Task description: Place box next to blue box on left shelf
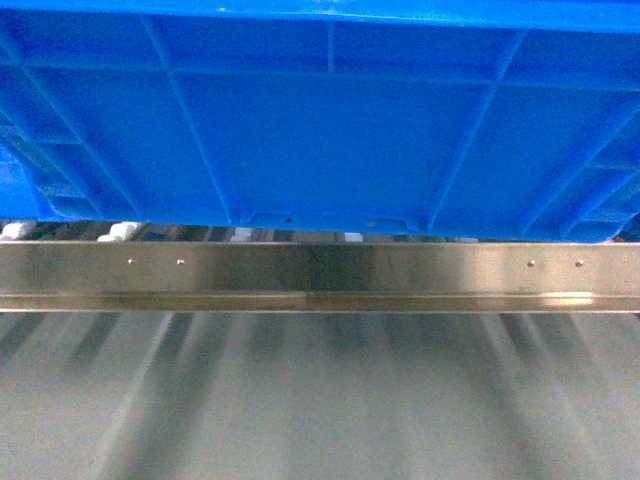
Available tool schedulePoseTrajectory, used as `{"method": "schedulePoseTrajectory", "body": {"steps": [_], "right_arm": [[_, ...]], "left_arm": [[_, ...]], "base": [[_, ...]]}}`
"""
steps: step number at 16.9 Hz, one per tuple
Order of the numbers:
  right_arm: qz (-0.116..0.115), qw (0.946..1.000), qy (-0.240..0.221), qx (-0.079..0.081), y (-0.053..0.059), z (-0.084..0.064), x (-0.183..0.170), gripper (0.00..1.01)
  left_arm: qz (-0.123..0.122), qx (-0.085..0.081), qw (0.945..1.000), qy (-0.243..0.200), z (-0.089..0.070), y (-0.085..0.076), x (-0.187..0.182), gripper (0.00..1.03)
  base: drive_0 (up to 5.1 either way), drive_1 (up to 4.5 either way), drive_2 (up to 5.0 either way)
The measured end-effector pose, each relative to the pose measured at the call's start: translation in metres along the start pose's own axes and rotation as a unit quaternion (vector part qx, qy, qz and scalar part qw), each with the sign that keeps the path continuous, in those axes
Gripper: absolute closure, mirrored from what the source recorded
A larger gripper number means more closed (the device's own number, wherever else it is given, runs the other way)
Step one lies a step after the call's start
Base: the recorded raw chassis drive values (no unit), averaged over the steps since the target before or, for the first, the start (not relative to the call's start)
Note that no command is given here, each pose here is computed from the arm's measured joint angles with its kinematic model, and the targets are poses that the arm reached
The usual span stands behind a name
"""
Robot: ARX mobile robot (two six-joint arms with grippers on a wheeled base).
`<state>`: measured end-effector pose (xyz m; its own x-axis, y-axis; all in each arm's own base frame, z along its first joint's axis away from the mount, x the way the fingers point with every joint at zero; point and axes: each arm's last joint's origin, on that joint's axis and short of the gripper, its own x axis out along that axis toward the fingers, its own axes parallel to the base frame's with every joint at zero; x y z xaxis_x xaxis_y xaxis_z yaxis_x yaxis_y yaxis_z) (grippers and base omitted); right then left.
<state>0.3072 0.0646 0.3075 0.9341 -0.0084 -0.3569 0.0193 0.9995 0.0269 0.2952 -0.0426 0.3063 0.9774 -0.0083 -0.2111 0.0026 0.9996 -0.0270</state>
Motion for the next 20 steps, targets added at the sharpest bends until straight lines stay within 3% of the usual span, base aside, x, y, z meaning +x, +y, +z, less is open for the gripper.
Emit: {"method": "schedulePoseTrajectory", "body": {"steps": [14, 20], "right_arm": [[0.000, 1.0000, 0.000, 0.000, 0.0000, 0.0000, 0.0000, 0.81], [0.000, 1.0000, 0.003, 0.000, 0.0004, -0.0016, 0.0025, 0.81]], "left_arm": [[0.000, 0.000, 1.0000, 0.001, -0.0002, 0.0000, 0.0001, 0.95], [0.000, 0.000, 1.0000, 0.001, -0.0009, -0.0001, 0.0012, 0.95]], "base": [[0.0, 4.35, -4.3], [0.0, 0.00, 0.0]]}}
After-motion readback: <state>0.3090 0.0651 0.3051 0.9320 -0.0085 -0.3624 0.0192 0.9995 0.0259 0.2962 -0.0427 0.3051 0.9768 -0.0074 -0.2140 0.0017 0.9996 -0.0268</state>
